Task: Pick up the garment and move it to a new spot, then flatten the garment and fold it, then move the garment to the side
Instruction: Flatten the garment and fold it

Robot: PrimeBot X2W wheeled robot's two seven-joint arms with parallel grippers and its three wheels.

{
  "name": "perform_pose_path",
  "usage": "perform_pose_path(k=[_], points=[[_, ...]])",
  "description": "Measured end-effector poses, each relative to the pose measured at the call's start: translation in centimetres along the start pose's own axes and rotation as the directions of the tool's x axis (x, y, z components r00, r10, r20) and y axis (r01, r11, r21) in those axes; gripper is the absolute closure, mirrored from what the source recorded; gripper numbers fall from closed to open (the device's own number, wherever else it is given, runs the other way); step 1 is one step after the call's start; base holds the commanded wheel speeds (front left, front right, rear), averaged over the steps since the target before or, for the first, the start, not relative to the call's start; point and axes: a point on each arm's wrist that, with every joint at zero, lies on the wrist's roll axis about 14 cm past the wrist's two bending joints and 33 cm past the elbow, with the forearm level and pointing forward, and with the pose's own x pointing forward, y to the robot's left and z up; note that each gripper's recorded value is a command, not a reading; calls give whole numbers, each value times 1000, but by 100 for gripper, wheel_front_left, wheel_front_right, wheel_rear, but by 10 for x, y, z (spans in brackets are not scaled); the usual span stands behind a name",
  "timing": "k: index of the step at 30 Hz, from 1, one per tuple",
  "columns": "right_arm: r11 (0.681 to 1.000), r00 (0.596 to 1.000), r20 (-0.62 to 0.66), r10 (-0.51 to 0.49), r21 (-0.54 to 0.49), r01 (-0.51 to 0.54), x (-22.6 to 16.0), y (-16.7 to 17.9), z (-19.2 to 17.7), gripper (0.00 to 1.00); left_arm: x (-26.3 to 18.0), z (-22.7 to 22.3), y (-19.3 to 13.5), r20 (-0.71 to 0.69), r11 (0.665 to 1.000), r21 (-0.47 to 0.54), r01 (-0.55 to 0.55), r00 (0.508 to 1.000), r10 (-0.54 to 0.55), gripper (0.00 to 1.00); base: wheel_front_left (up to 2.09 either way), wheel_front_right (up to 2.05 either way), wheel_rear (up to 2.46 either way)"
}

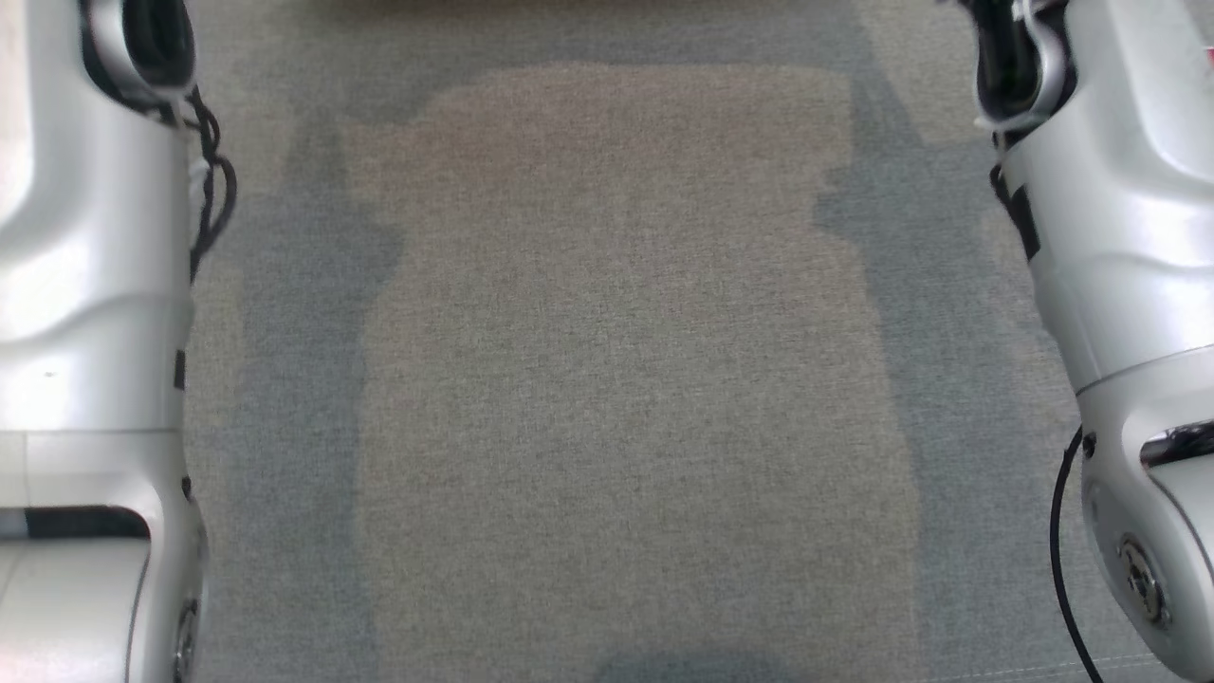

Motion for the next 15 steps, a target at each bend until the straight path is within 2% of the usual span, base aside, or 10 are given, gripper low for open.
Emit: perform_pose_path(k=[3,7,11,15], points=[[999,991,-128,-37,30,42,-15,-13,-60,100,-26,-57,20,-127,998,-26,-52,991,48,100,0,0,0],[994,976,-211,-62,73,79,-33,-22,-106,100,-52,-91,35,-184,993,-73,-96,980,81,100,0,0,0],[991,969,-242,-55,109,83,-47,-21,-127,100,-79,-111,44,-219,987,-94,-127,970,103,100,0,0,0],[987,969,-242,-53,132,87,-62,-23,-126,100,-98,-112,38,-218,986,-121,-119,972,90,100,0,0,0]])
